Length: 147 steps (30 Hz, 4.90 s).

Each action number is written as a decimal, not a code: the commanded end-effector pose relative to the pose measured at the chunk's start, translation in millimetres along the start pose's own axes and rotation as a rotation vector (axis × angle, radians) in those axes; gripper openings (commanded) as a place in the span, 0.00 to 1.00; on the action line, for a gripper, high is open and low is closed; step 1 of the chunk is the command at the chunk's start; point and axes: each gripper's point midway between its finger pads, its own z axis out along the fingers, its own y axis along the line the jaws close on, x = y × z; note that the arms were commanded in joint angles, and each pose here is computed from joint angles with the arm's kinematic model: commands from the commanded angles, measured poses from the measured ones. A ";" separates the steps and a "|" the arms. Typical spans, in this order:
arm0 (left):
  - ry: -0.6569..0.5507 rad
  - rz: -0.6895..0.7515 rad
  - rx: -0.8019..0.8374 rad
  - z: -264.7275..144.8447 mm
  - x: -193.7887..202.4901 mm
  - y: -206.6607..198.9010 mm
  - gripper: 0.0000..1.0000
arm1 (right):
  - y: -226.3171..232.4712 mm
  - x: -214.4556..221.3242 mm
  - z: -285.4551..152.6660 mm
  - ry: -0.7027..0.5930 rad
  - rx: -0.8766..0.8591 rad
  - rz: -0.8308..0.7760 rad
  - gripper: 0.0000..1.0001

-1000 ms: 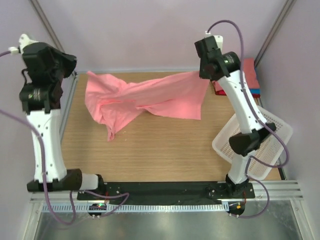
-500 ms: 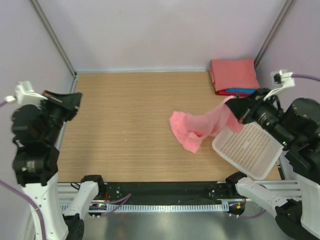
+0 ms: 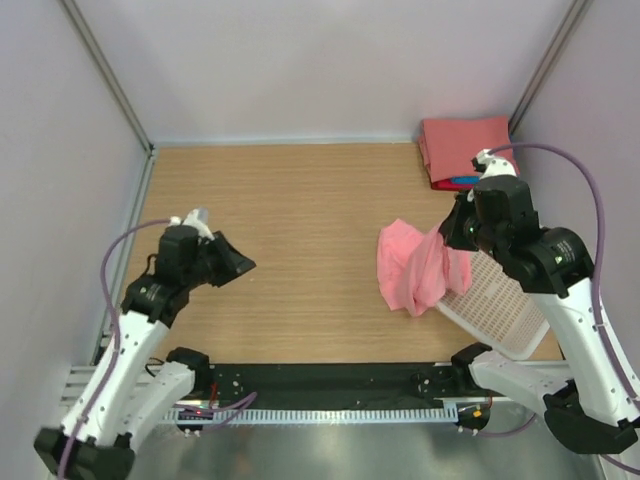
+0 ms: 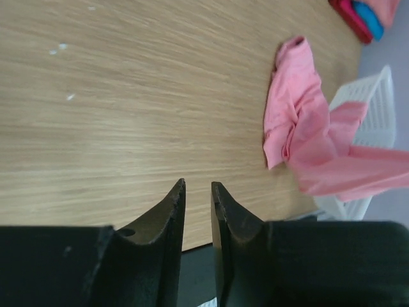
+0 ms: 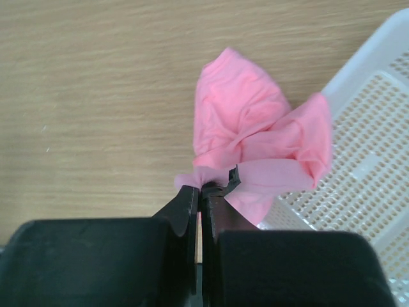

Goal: Fold and stack the t-shirts
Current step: Flatten the tshirt out

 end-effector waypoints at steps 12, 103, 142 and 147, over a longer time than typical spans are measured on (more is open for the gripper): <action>0.277 0.656 0.128 151.5 113.9 -180.5 0.34 | -77.1 -47.8 -15.0 -0.141 0.498 -0.033 0.01; -0.450 0.521 -0.333 -35.4 -106.1 -183.5 0.00 | 2.3 -153.8 -5.1 -0.281 0.233 0.078 0.01; -1.051 0.208 0.275 -382.6 -224.5 -159.4 0.00 | 102.3 -119.8 -218.3 -0.531 -0.795 0.116 0.01; -1.068 0.157 0.455 -417.4 -220.0 -169.7 0.00 | 97.3 -129.1 -253.4 -0.613 -0.863 0.240 0.01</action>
